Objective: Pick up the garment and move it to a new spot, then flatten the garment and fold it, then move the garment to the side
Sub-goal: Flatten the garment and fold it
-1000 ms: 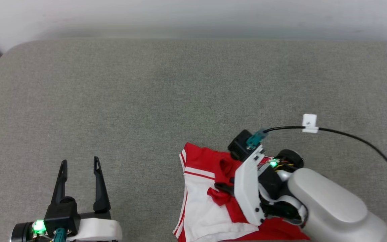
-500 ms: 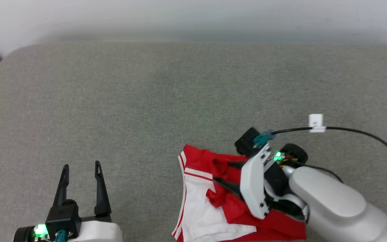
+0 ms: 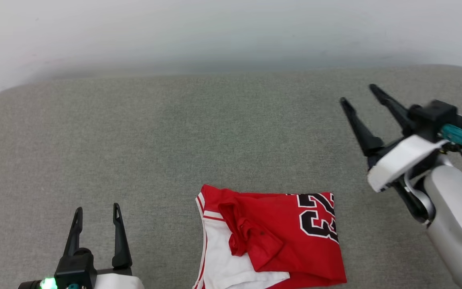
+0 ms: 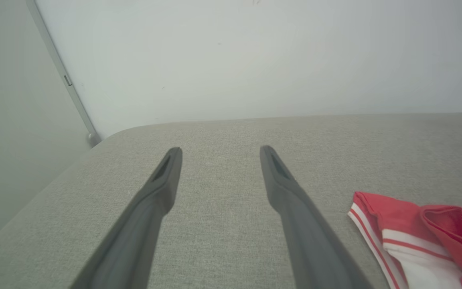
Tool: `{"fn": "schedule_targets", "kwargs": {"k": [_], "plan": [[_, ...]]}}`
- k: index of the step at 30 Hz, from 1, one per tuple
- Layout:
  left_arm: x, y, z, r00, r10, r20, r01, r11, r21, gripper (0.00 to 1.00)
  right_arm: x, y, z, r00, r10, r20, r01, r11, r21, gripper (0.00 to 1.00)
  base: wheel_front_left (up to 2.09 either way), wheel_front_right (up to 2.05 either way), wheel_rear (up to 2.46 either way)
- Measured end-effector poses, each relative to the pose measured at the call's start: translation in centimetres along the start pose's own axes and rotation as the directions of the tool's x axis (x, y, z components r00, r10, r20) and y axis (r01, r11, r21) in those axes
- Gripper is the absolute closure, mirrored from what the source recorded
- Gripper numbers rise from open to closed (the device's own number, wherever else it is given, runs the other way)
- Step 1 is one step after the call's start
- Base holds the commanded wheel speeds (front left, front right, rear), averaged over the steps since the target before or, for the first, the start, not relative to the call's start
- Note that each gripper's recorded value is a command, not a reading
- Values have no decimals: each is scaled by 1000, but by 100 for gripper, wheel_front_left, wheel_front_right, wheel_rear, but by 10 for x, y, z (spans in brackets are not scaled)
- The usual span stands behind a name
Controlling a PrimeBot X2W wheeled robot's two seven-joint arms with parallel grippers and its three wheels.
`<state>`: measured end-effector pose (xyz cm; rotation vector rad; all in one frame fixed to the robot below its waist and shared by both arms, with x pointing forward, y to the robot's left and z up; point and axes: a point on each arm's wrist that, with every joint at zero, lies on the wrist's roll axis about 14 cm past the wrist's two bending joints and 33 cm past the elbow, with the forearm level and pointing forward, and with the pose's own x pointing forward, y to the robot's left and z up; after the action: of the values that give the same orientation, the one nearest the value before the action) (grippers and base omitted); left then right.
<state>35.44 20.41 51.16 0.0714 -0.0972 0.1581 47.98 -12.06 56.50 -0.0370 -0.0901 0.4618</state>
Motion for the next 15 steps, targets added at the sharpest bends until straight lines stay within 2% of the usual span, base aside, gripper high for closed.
{"fn": "schedule_targets", "kwargs": {"k": [7,15], "plan": [[-5,0,3,1000,-7,6,7,1000,-2,0,-37,-32,21,969,-200,145,202,979,-2,0,0,0,0],[-11,1,4,1000,-12,8,12,1000,-1,0,-85,-18,17,933,-306,189,303,952,43,0,0,0,0]]}}
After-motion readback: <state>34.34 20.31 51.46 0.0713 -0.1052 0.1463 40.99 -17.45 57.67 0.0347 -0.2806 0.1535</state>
